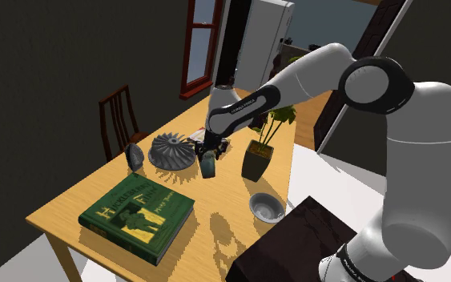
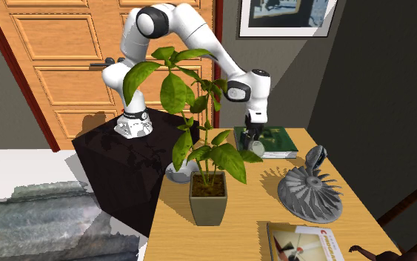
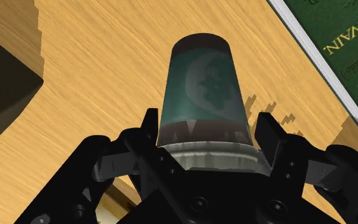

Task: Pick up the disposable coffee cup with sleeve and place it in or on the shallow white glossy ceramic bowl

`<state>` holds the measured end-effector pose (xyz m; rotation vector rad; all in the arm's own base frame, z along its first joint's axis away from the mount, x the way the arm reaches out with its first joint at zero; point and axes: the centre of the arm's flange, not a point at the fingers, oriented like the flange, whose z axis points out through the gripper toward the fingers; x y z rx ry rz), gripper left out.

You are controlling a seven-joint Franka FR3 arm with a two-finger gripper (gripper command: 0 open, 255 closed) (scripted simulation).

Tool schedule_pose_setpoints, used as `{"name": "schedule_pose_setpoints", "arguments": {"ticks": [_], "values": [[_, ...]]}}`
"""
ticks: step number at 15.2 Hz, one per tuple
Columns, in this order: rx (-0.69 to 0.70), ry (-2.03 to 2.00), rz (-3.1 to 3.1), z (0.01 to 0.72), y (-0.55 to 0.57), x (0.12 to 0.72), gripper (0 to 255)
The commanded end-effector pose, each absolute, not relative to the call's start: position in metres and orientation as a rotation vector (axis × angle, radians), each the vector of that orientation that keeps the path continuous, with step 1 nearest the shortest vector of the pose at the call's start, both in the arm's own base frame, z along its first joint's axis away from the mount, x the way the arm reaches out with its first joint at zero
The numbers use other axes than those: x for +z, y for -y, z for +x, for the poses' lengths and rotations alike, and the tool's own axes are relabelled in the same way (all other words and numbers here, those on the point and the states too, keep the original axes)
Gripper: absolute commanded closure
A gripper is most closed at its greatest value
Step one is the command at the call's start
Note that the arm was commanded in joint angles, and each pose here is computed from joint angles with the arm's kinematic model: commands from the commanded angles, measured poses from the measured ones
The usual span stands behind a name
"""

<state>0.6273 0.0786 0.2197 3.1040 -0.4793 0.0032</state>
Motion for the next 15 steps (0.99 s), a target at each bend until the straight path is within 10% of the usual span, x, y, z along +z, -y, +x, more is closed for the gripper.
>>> {"name": "schedule_pose_setpoints", "arguments": {"ticks": [1, 15], "values": [[0.003, 0.479, 3.104, 0.628, -0.079, 0.23, 255], [0.003, 0.479, 3.104, 0.476, -0.001, 0.248, 255]]}}
